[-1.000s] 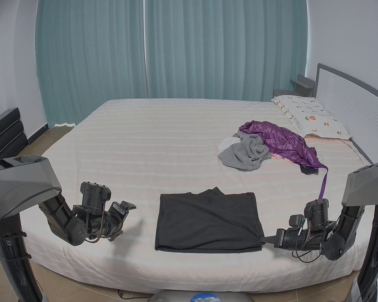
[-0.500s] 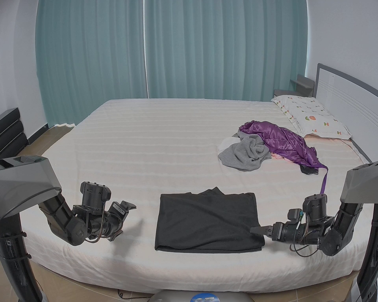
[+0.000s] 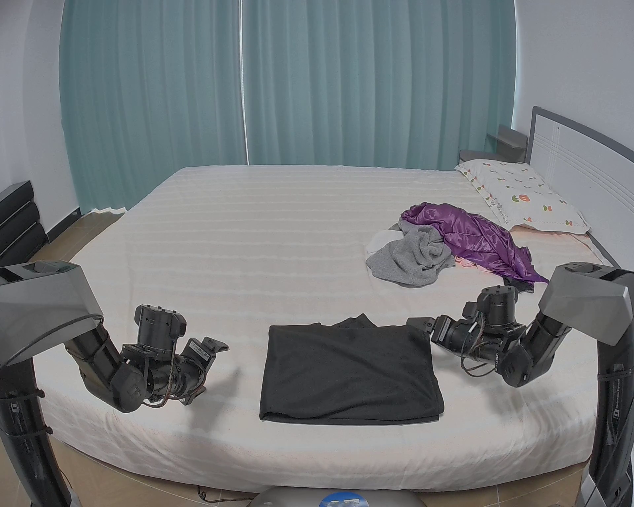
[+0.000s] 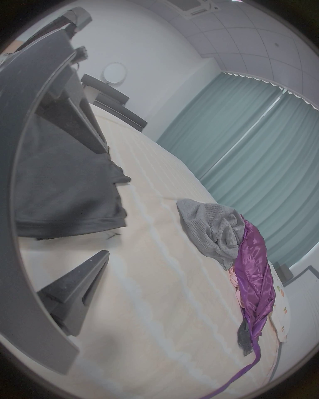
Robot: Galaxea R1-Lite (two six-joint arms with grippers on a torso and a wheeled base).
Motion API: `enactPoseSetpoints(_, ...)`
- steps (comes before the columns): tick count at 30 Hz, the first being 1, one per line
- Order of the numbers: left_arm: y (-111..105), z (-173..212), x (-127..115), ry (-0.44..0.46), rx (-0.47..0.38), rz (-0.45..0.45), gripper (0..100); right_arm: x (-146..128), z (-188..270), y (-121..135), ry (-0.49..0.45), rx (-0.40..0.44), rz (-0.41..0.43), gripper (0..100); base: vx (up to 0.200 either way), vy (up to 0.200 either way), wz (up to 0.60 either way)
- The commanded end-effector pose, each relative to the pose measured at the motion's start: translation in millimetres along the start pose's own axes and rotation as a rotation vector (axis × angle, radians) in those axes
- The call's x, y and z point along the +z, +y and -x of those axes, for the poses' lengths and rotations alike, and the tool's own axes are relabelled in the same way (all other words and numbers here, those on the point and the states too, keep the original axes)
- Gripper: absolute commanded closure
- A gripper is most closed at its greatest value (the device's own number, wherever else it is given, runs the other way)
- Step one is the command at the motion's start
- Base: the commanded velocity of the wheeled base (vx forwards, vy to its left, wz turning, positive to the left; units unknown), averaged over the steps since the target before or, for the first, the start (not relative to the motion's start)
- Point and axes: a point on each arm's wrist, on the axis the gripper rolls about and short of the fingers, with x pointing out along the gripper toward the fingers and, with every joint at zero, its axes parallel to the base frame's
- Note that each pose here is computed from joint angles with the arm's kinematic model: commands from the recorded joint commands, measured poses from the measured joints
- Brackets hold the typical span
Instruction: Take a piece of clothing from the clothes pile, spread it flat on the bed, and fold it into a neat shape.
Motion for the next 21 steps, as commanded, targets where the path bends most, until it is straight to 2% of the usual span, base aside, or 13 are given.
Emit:
enactPoseSetpoints(1, 0, -1, 0, 0.001, 0.002, 0.0, 0, -1, -47, -14, 0.003, -0.054, -0.079, 0, 0.0, 0.0, 0.0)
enactPoseSetpoints(2, 0, -1, 0, 0.001, 0.002, 0.0, 0, 0, -50, -14, -0.001, -0.051, -0.089, 100, 0.0, 0.0, 0.0)
enactPoseSetpoints(21, 0, 0, 0, 0.001, 0.002, 0.001, 0, 12, -54, -26, -0.044, -0.067, -0.12, 100, 0.0, 0.0, 0.0)
